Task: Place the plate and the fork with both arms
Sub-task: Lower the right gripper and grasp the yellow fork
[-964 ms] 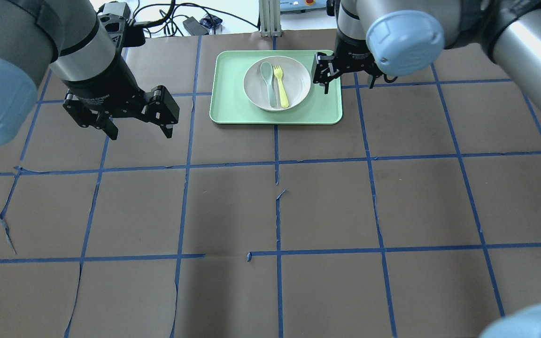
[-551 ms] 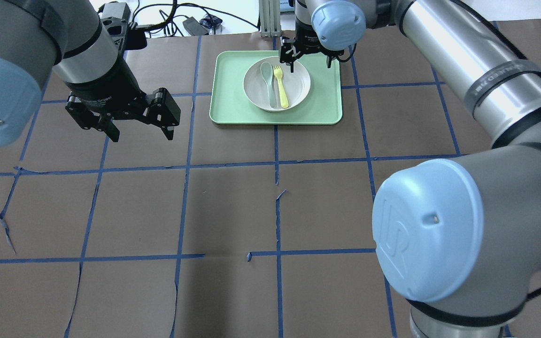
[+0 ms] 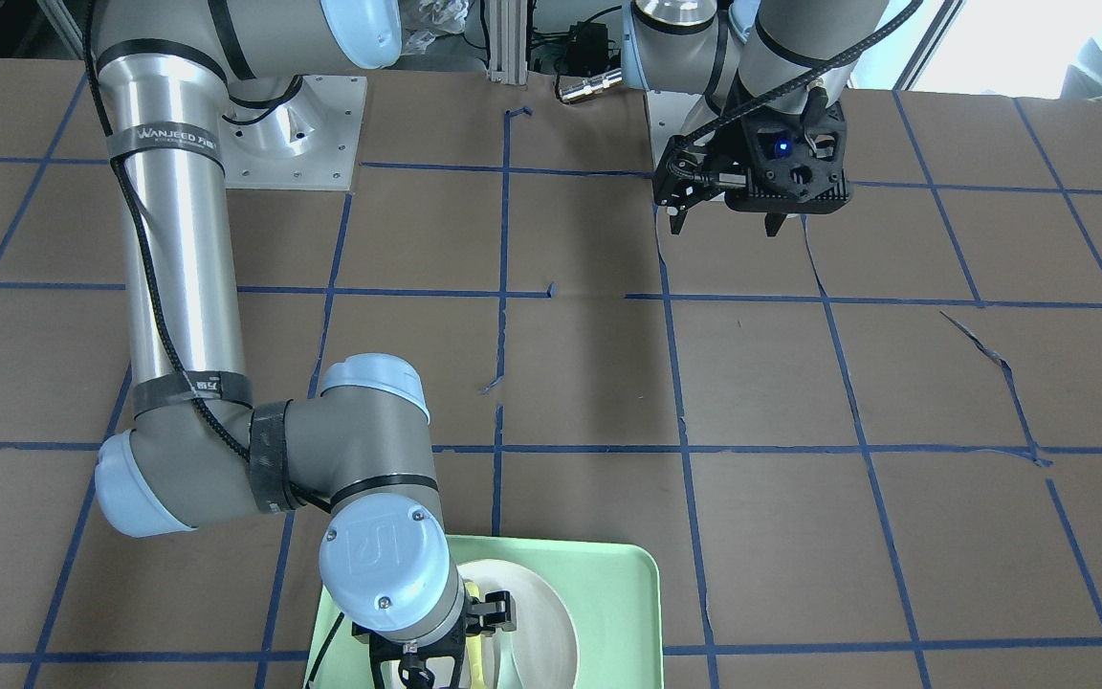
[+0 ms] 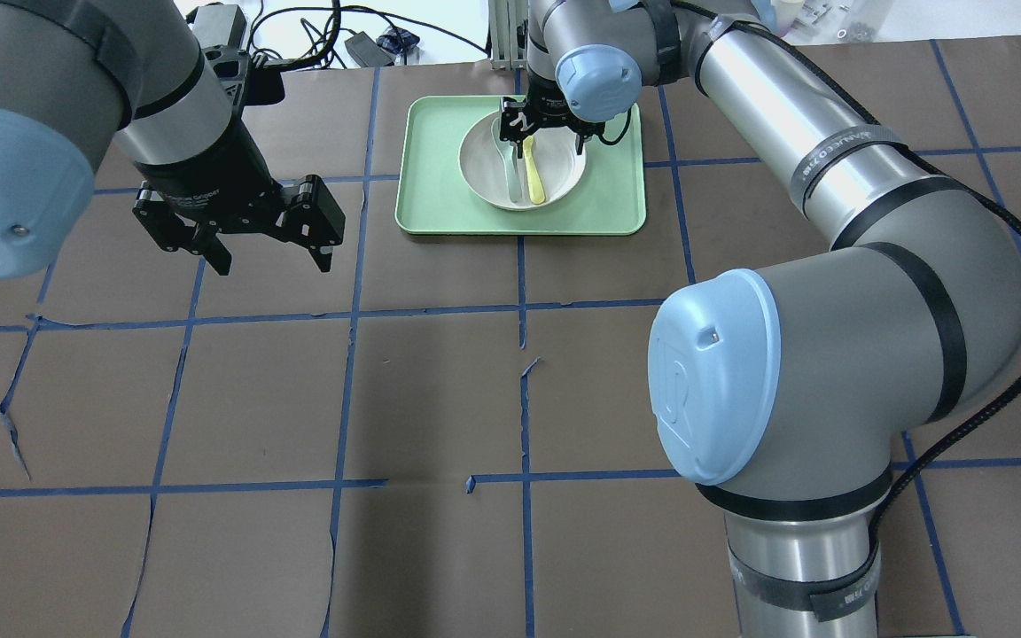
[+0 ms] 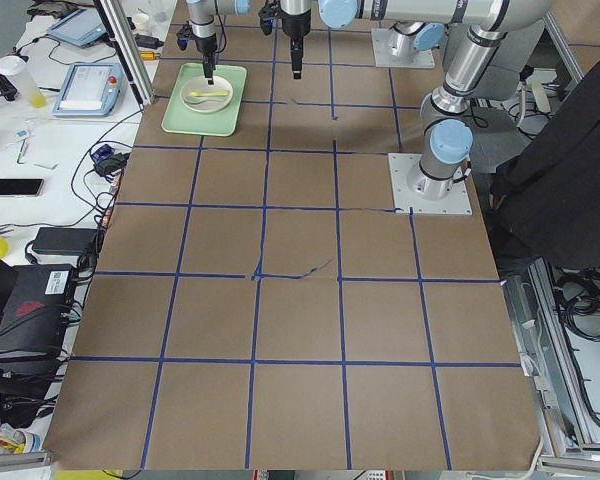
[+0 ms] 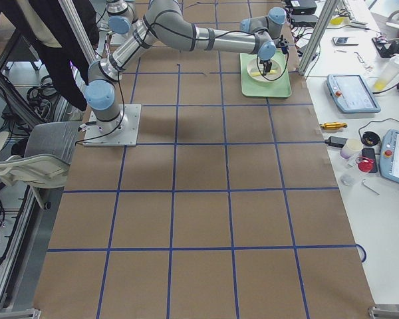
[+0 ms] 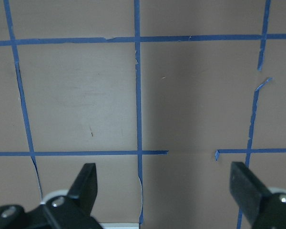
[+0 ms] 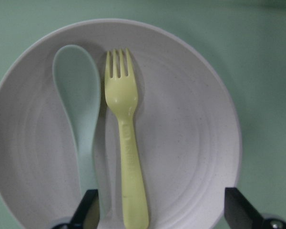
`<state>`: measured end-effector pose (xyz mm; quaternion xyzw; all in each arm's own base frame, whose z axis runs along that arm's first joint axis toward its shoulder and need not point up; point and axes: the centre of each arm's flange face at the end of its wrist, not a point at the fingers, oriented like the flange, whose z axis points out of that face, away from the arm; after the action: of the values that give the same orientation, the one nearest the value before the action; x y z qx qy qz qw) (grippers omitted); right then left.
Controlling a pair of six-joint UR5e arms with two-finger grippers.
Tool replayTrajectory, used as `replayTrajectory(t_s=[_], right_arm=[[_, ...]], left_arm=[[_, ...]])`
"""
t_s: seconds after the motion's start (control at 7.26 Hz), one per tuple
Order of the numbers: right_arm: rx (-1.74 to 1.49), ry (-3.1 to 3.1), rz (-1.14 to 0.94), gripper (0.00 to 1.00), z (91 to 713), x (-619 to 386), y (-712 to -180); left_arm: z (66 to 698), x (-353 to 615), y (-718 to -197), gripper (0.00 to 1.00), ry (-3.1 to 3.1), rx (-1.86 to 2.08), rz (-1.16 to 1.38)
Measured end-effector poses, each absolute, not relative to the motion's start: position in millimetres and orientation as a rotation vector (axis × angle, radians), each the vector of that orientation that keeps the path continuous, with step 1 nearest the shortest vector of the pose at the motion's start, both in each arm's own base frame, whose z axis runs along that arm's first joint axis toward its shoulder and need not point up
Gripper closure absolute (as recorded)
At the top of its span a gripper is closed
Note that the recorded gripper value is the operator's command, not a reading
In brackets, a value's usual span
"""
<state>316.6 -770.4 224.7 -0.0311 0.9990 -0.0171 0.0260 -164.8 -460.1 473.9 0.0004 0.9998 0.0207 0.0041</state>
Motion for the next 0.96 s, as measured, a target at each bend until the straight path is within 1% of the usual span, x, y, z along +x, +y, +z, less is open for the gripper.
replayTrajectory(t_s=[0.14, 0.28, 0.55, 0.83, 0.96], right_arm=[[-0.099, 3.088, -0.04, 0.34, 215.7, 317.6, -771.2], [-0.094, 3.09, -0.032, 0.38, 210.7, 318.8, -771.1], [-0.091, 3.094, -0.011, 0.43, 201.6, 321.9, -768.6], [-0.098, 3.094, 0.0, 0.44, 196.6, 327.8, -765.4], [-0.1, 3.093, 0.002, 0.48, 196.0, 331.5, -763.8]], left_arm=[[472.1, -164.9, -460.8, 0.0, 3.133, 0.003, 0.068], [471.0, -164.8, -461.4, 0.0, 3.133, 0.002, 0.071], [471.6, -164.9, -461.4, 0.0, 3.134, 0.001, 0.068], [472.5, -164.8, -461.0, 0.0, 3.134, 0.0, 0.065], [472.9, -164.8, -460.9, 0.0, 3.135, 0.0, 0.063]])
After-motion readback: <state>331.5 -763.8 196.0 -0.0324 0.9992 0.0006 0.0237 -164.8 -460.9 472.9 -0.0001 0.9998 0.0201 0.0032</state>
